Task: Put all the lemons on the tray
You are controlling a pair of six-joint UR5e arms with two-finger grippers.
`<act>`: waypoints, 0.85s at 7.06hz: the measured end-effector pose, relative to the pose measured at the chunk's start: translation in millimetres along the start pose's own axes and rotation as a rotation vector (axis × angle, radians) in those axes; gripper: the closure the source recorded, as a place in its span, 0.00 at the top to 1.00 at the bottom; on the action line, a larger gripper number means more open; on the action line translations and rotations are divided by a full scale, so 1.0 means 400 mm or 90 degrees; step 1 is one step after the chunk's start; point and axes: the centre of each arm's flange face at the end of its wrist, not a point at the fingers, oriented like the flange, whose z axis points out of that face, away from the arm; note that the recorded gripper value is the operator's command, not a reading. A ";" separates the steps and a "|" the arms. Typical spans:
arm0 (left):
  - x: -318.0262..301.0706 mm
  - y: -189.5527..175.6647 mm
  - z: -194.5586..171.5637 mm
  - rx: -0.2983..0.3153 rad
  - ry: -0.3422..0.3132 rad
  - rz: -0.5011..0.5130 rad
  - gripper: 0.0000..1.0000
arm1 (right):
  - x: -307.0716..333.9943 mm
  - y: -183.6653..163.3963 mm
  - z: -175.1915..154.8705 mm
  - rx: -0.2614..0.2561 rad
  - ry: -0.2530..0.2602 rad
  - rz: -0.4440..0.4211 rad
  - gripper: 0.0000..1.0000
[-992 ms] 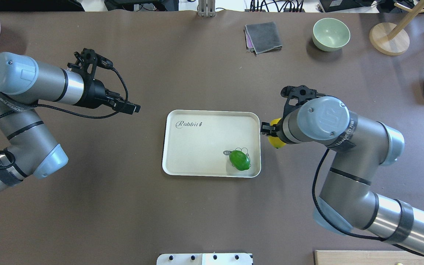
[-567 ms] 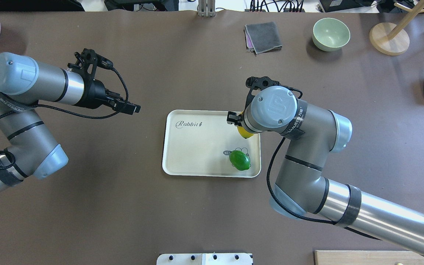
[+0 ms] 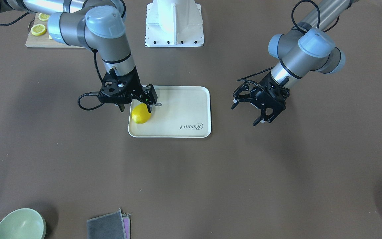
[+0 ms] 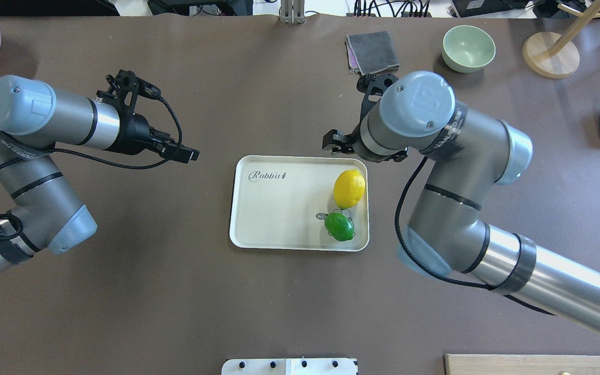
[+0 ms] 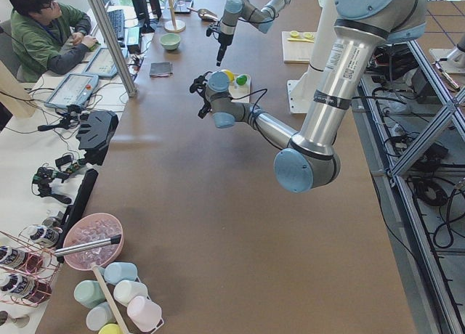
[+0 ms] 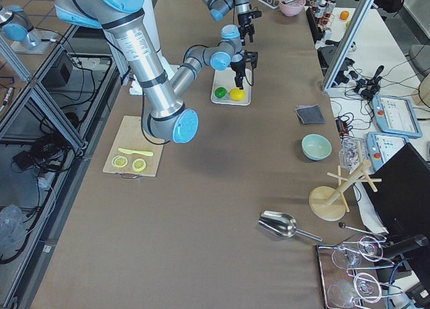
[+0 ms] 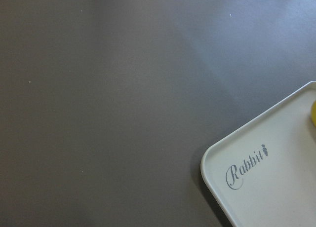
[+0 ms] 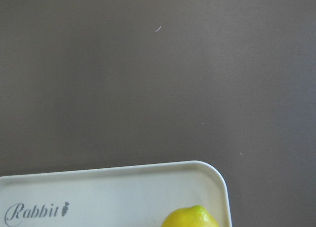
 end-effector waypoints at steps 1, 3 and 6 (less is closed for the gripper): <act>-0.001 0.000 0.000 0.000 -0.001 0.000 0.99 | 0.101 -0.049 -0.059 -0.031 0.001 -0.047 1.00; -0.011 0.006 0.005 -0.015 -0.009 0.023 0.99 | 0.419 -0.132 -0.132 -0.056 0.035 -0.186 1.00; -0.249 0.016 -0.119 -0.067 -0.083 0.095 0.99 | 0.972 -0.217 -0.269 -0.107 0.027 -0.304 1.00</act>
